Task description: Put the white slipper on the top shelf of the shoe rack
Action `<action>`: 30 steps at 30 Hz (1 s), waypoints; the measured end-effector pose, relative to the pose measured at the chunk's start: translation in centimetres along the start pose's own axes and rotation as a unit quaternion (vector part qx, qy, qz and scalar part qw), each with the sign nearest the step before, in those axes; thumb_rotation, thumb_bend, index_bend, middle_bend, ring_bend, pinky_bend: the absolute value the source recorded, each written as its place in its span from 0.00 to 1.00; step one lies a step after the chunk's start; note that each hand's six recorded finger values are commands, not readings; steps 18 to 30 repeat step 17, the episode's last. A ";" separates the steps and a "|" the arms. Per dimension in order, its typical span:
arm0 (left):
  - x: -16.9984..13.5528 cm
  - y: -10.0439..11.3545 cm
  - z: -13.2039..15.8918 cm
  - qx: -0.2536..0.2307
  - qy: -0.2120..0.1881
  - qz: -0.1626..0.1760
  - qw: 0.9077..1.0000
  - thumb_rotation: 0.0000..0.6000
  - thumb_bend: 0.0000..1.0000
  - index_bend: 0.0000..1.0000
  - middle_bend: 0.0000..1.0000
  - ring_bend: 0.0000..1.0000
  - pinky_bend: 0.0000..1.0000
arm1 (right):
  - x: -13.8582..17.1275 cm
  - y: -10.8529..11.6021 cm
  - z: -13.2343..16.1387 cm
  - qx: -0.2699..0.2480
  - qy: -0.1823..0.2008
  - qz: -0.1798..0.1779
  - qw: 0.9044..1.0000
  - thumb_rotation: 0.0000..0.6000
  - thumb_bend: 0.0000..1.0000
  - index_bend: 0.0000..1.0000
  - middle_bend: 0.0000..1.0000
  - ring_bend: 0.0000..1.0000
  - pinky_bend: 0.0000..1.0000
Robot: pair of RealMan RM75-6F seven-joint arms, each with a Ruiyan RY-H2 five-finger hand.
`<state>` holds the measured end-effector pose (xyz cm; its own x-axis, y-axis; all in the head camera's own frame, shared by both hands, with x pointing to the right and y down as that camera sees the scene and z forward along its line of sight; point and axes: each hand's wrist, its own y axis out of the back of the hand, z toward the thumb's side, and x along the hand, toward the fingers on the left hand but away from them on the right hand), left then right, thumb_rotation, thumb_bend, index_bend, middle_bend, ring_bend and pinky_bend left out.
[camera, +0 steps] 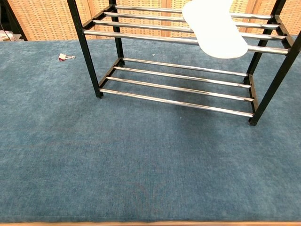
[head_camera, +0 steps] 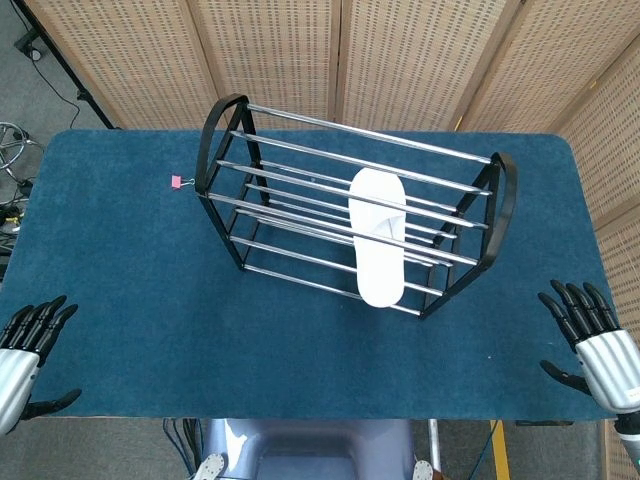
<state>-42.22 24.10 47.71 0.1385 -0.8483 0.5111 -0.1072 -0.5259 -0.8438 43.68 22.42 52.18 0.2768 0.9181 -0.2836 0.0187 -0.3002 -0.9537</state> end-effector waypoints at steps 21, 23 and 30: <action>0.6 0.6 -1.1 0.029 0.015 0.044 0.999 1.00 0.00 0.00 0.00 0.00 0.00 | 2.4 3.5 1.3 -0.023 -0.134 -0.011 0.991 1.00 0.00 0.00 0.00 0.00 0.00; 0.6 0.6 -1.1 0.029 0.015 0.044 0.999 1.00 0.00 0.00 0.00 0.00 0.00 | 2.4 3.5 1.3 -0.023 -0.134 -0.011 0.991 1.00 0.00 0.00 0.00 0.00 0.00; 0.6 0.6 -1.1 0.029 0.015 0.044 0.999 1.00 0.00 0.00 0.00 0.00 0.00 | 2.4 3.5 1.3 -0.023 -0.134 -0.011 0.991 1.00 0.00 0.00 0.00 0.00 0.00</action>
